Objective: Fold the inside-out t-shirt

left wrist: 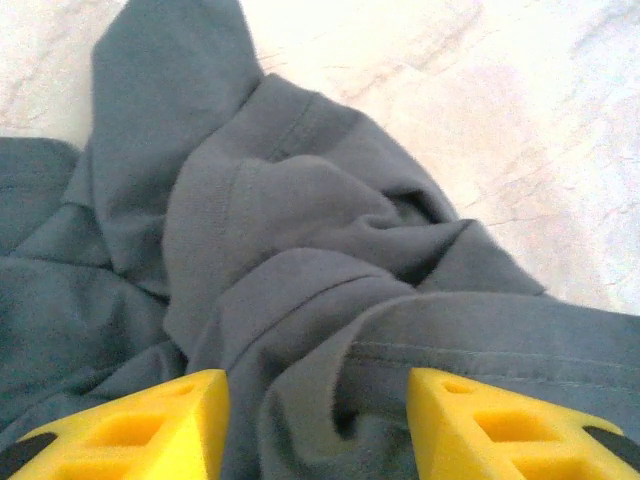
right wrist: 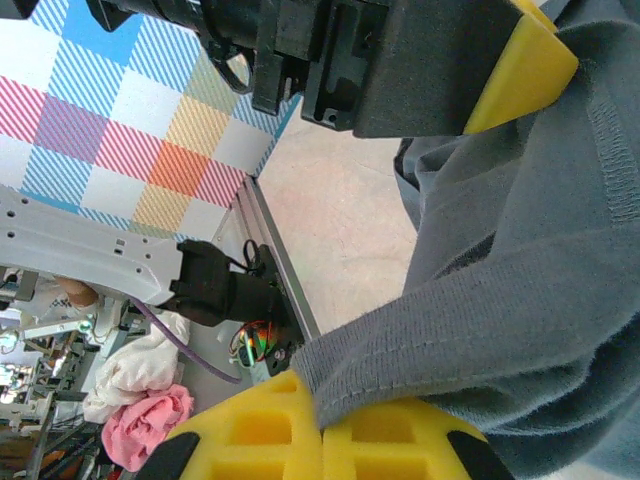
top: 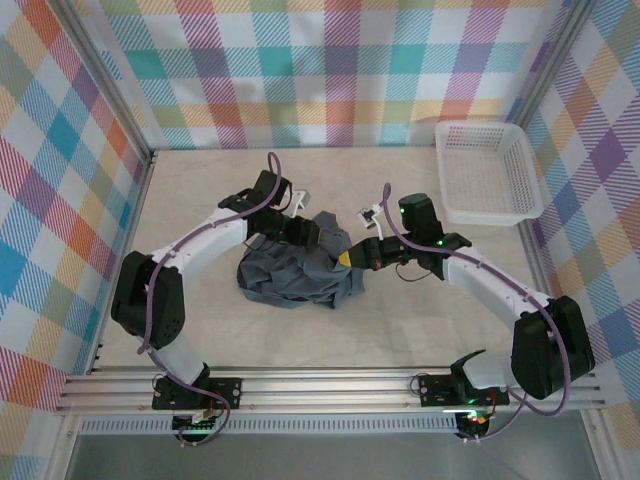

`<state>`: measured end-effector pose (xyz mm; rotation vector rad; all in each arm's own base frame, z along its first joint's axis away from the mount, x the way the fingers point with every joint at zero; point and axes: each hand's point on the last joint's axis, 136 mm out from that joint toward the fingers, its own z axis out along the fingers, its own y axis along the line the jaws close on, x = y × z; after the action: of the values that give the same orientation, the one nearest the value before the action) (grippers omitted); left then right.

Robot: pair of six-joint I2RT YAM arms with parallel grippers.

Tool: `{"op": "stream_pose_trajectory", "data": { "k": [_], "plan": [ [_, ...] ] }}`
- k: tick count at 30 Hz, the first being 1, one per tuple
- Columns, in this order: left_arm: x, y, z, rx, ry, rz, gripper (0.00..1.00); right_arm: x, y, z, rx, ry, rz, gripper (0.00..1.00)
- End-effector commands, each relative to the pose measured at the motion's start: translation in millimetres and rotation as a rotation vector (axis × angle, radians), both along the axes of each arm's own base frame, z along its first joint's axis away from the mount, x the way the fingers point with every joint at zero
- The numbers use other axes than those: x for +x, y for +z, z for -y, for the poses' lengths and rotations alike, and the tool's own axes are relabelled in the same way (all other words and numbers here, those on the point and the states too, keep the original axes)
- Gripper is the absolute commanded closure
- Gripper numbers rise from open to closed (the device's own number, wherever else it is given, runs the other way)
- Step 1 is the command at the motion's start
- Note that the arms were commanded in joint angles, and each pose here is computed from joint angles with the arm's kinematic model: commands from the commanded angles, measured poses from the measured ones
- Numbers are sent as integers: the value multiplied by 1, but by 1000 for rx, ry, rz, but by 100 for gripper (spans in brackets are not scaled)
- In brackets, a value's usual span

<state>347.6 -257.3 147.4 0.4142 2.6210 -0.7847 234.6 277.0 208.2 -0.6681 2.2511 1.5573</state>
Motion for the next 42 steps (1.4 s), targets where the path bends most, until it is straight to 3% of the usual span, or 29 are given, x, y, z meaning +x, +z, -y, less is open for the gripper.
{"op": "stream_pose_trajectory", "data": {
  "k": [1,4,8,10,11,15,17,20,25,29,31,37,42],
  "plan": [
    [8,5,16,-25,-34,-5,56,-7,3,-2,15,36,13,100],
    [8,-6,9,25,-23,-21,66,-7,2,-1,13,34,12,100],
    [3,-9,0,53,-16,-15,87,-5,0,0,2,22,15,100],
    [1,-6,-4,50,-4,-10,99,0,-5,2,-34,-13,25,100],
    [1,-2,-6,38,5,-4,100,5,-11,5,-74,-46,28,100],
    [4,44,-14,-114,61,23,100,24,-41,24,-220,-185,21,100],
    [3,82,-18,-243,94,50,100,30,-62,35,-284,-259,0,91],
    [-11,111,-20,-320,87,78,100,26,-80,41,-308,-281,-25,83],
    [-32,98,-17,-321,51,29,100,25,-39,33,-241,-244,45,61],
    [-32,93,-18,-303,46,21,100,35,-9,29,-237,-250,277,46],
    [-32,98,-17,-304,36,39,100,42,-4,22,-251,-239,388,32],
    [-33,107,-18,-294,29,59,100,59,-12,-26,-389,-54,557,25],
    [-35,107,-19,-285,28,65,100,82,-13,-58,-423,-62,574,24]
  ]
}}
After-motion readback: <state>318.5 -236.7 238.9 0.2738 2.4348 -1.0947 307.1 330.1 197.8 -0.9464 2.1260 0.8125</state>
